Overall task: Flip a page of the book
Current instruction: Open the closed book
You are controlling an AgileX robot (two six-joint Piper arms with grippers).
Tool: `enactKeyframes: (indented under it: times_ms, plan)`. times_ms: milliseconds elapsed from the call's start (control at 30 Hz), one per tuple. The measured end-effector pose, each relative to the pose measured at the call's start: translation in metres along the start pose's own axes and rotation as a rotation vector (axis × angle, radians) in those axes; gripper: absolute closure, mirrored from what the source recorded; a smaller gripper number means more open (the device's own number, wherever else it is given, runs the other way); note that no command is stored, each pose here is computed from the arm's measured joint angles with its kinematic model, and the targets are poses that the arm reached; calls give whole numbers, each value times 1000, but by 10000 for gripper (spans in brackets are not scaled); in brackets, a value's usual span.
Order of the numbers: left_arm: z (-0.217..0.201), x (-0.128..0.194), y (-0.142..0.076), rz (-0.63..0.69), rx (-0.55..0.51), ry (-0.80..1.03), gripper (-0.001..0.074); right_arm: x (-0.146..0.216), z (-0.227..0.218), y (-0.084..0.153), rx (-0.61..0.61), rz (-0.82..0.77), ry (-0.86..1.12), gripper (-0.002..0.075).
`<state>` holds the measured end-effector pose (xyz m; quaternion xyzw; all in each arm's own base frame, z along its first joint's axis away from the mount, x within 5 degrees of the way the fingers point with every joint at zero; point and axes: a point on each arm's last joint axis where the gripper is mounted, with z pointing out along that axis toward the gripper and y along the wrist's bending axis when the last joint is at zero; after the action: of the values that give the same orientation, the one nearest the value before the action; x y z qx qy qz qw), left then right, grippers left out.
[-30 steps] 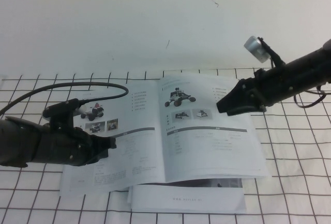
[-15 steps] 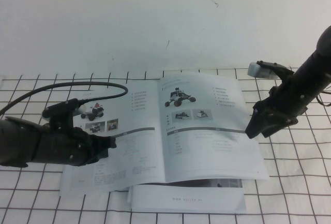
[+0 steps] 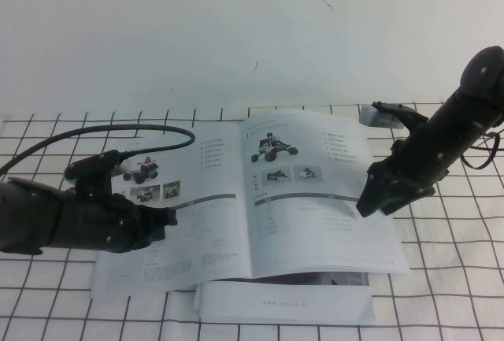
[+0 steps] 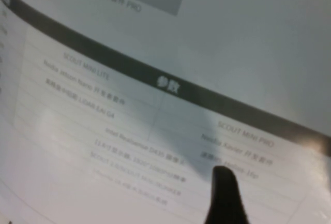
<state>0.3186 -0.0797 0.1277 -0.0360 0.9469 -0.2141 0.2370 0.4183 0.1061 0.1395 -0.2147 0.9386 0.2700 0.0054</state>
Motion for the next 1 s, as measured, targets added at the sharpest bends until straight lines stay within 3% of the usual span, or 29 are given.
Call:
enactKeyframes:
  times_ms: [1000]
  plan:
    - [0,0,0,5,0,0,738,-1,0,-3,38,-15,-5,288]
